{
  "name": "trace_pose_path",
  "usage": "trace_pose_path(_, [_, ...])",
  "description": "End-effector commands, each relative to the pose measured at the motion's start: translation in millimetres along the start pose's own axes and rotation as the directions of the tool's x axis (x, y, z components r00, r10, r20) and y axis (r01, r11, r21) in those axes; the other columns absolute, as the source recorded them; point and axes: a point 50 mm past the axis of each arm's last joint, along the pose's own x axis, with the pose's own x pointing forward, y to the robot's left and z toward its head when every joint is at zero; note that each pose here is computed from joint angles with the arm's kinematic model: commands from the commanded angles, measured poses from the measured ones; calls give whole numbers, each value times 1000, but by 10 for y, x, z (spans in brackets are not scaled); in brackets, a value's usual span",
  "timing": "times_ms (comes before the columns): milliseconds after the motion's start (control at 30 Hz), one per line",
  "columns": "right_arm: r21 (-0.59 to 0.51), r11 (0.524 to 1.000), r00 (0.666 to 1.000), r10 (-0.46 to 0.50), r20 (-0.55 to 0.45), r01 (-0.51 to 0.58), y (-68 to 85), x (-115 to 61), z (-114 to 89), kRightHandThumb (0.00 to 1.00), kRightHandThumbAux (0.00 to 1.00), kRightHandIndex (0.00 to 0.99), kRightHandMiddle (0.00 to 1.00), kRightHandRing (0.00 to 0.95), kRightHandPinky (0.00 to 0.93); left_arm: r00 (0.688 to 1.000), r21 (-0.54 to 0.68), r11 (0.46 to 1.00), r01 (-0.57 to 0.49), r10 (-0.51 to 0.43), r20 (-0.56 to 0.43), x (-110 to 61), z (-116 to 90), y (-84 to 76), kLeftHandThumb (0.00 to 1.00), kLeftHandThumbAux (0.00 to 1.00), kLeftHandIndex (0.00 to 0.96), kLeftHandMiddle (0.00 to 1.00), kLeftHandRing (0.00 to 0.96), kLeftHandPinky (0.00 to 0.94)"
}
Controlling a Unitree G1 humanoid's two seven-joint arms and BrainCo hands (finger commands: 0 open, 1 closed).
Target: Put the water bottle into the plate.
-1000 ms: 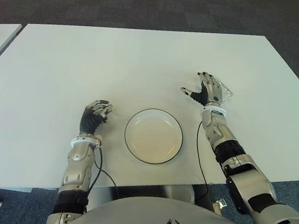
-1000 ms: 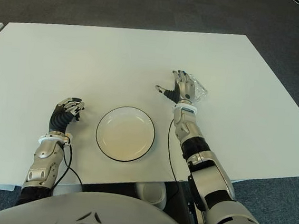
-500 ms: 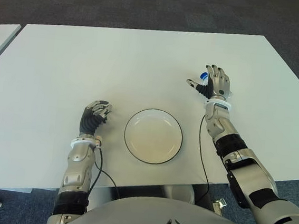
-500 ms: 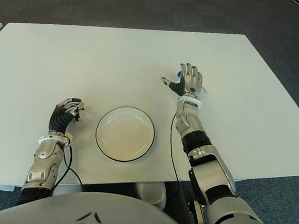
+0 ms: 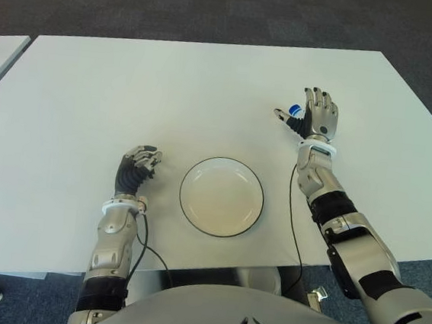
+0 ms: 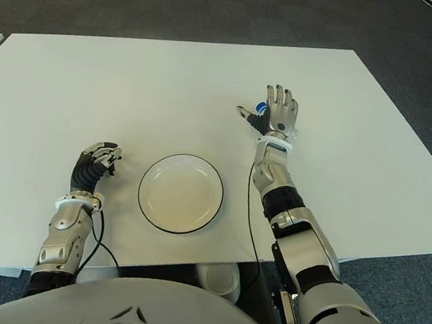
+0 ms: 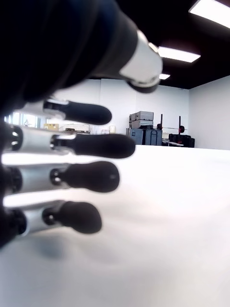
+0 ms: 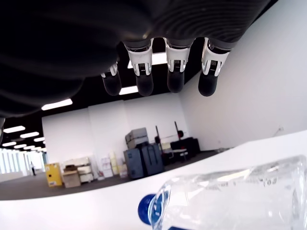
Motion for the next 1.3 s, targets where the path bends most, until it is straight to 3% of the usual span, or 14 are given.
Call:
trace_pose_path(33, [-10, 1000, 999, -22, -32, 22, -88, 102, -26, 682, 238, 0, 0, 0, 0, 997, -14, 1000, -11, 10, -70, -43, -126, 9, 839, 678, 402, 563, 729, 720])
trace_pose_path(300, [-20, 999, 996, 30, -86, -31, -110, 231, -177, 662, 226, 0, 0, 0, 0, 999, -3, 1000, -8, 8, -51, -49, -107, 11, 839, 678, 403, 565, 734, 730])
trace_pose_path(467, [-39, 990, 982, 128, -137, -135, 23, 263, -315, 660, 218, 0, 0, 0, 0, 999, -1, 1000, -7, 7, -52, -52, -107, 18, 839, 679, 401, 565, 734, 723])
trace_pose_path(600, [-77, 963, 955, 243, -168, -259, 201, 184, -386, 661, 210, 0, 0, 0, 0, 998, -11, 1000, -12, 11, -60, -58, -111, 26, 839, 679, 400, 564, 734, 723])
trace_pose_path(733, [-86, 954, 948, 269, -169, -286, 242, 162, -393, 655, 203, 0, 0, 0, 0, 998, -15, 1000, -13, 12, -62, -62, -111, 27, 838, 679, 399, 565, 734, 725])
trace_pose_path(933, [-156, 899, 907, 385, -169, -410, 414, 26, -447, 655, 197, 0, 0, 0, 0, 998, 13, 1000, -15, 16, -56, -80, -102, 35, 839, 679, 400, 565, 735, 729])
trace_pose_path(1300, [-200, 834, 855, 481, -192, -514, 579, -148, -558, 683, 215, 0, 0, 0, 0, 998, 12, 1000, -22, 23, -62, -97, -96, 61, 839, 679, 399, 564, 732, 720])
